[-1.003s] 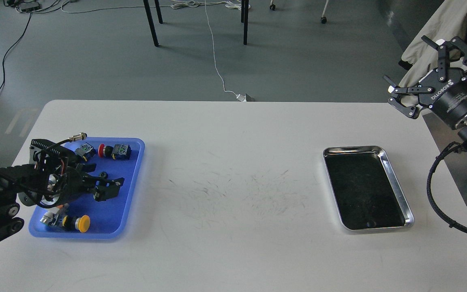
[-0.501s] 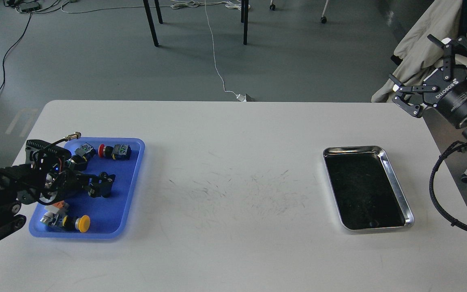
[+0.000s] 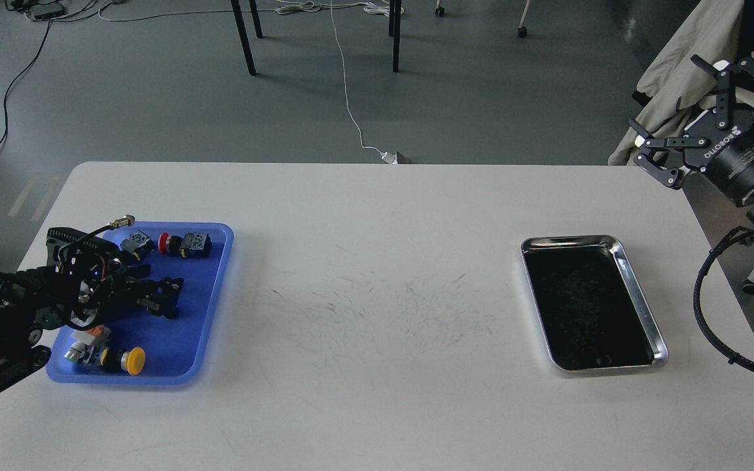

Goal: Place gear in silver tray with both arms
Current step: 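Lower the left gripper and grasp a small black gear in the blue tray, then carry the black gear with the left gripper to the table's middle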

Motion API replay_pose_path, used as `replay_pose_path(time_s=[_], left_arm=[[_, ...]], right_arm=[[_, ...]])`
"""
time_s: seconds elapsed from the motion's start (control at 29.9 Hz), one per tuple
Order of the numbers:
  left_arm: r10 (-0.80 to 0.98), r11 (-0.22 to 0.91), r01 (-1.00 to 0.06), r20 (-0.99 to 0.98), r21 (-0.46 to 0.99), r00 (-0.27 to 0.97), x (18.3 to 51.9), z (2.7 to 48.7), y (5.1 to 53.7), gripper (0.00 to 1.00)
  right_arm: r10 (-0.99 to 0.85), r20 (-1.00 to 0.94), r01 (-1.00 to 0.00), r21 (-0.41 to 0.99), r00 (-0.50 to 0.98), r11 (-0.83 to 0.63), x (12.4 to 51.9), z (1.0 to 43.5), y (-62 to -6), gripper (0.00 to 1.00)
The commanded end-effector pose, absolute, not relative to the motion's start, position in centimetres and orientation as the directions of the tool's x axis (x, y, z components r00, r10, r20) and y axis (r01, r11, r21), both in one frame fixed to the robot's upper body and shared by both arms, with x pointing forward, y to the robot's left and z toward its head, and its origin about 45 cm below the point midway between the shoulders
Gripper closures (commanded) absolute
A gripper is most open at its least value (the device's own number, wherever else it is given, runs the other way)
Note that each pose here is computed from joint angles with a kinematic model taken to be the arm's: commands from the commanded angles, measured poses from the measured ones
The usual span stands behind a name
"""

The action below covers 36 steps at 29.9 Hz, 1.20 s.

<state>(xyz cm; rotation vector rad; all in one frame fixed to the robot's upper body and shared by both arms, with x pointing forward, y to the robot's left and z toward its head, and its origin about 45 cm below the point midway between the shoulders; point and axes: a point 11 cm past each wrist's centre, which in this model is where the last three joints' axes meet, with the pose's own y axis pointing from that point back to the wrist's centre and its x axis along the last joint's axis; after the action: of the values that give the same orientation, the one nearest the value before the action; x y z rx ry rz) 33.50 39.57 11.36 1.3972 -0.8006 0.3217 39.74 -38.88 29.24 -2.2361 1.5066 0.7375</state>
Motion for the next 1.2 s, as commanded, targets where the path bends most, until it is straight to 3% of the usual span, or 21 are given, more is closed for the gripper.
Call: replay_pose_path(time_s=[0.0,0.2,0.43,0.7,0.8,1.0,1.17], left_arm=[[-0.249,0.186,-0.636,0.663,0.748,0.706,33.4,11.3,39.5,0.50],[-0.249,0.185,-0.631,0.657,0.753,0.711,33.3,11.2,39.6,0.71],[-0.250,0.186,-0.630,0.656,0.754,0.712,33.0,11.4,39.8,0.89],[-0.263,0.203,-0.657,0.687,0.726,0.677,33.2,14.4,40.3,0.91],[-0.285,0.248,-0.695,0.736,0.675,0.614,34.6,18.3,39.0,0.91],[-0.341,0.374,-0.694,0.787,0.615,0.514,36.1,23.7,32.6,0.91],[-0.326,0.506,-0.641,0.815,0.578,0.478,36.6,22.2,23.1,0.91]], right_arm=[[-0.747,-0.593,-0.926,0.005,0.302,-0.378,39.7,29.2,-38.9,0.01],[-0.746,-0.593,-0.925,0.004,0.303,-0.379,39.7,29.2,-38.8,0.01],[-0.746,-0.592,-0.925,0.003,0.304,-0.379,39.7,29.3,-38.8,0.01],[-0.745,-0.593,-0.927,-0.004,0.305,-0.376,39.8,29.5,-38.9,0.01],[-0.745,-0.593,-0.926,-0.006,0.307,-0.377,39.8,29.6,-38.9,0.01],[-0.750,-0.587,-0.928,-0.005,0.304,-0.372,39.8,29.7,-39.2,0.01],[-0.763,-0.582,-0.939,-0.003,0.281,-0.343,39.8,29.7,-40.5,0.01]])
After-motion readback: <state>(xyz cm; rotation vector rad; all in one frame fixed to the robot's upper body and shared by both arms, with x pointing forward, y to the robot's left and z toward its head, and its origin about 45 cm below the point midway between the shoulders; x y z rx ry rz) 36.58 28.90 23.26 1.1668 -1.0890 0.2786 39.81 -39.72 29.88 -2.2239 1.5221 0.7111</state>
